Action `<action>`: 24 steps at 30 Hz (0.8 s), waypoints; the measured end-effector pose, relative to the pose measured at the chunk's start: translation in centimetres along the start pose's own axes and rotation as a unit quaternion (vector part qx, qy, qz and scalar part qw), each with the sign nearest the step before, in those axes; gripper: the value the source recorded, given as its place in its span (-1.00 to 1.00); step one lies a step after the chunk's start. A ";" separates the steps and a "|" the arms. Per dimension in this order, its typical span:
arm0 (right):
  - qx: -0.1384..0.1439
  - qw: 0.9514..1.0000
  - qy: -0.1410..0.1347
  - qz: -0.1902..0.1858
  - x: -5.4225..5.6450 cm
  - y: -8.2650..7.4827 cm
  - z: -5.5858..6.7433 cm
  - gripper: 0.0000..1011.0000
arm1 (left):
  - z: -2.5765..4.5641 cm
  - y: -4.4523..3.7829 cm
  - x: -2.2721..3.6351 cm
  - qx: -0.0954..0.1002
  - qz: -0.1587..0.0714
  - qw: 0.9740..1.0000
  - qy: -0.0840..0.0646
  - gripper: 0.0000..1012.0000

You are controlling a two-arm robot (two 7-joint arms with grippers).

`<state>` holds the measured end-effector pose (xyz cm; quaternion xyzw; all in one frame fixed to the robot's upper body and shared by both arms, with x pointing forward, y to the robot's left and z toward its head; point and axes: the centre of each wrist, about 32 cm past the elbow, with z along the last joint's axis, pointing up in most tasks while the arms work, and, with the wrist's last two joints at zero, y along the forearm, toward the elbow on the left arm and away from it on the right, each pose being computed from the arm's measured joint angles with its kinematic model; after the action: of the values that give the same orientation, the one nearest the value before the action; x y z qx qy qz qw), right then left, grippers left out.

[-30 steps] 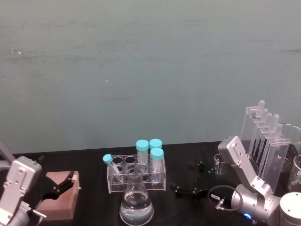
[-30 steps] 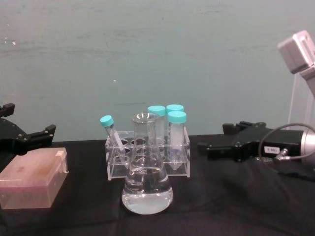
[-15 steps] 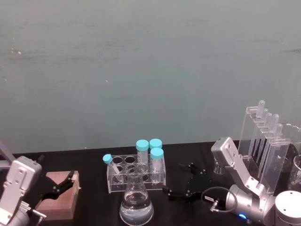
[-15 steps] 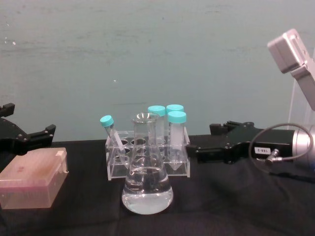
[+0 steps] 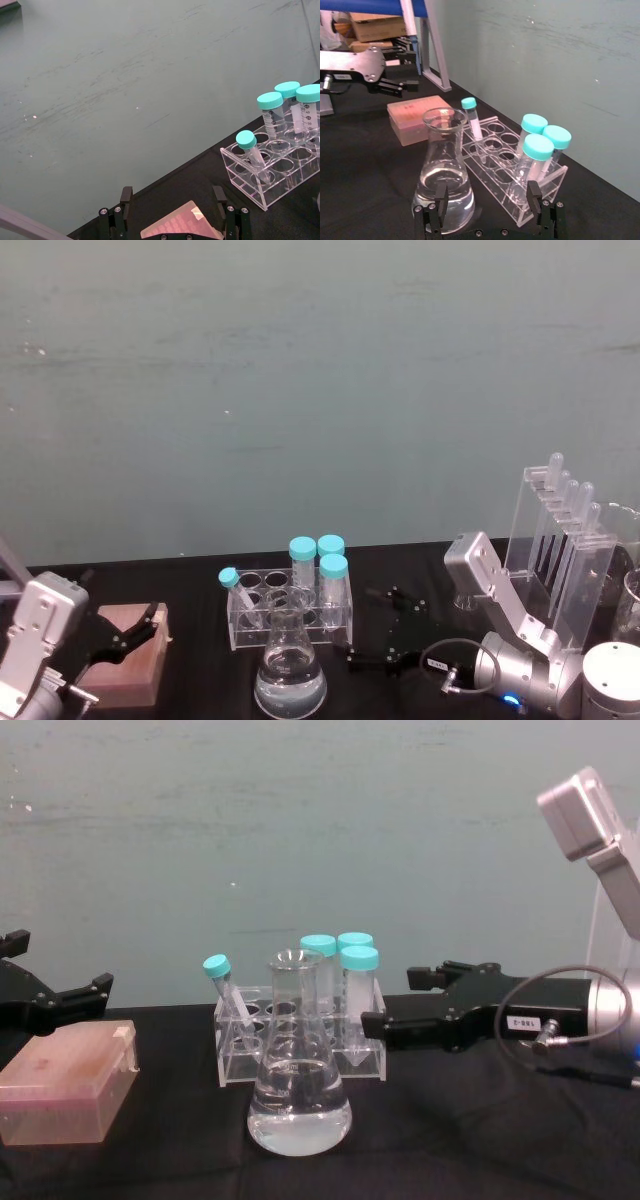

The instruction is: Place the experimental apparatus aside using one hand.

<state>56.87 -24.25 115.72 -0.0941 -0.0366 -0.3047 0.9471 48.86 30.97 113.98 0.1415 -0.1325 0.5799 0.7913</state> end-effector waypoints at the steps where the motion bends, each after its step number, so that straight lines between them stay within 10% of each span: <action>1: 0.001 1.000 0.000 0.002 0.0 0.0 0.0 0.98 | 0.00 0.00 0.00 0.000 0.000 1.000 0.000 0.98; 24: 0.021 0.999 0.003 0.043 0.9 0.2 0.6 0.98 | 0.00 0.00 0.00 0.000 0.000 1.000 0.000 0.98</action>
<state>57.74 -24.44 116.39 -0.0749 -0.0355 -0.2628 0.9613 48.86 30.96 113.98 0.1415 -0.1325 0.5799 0.7913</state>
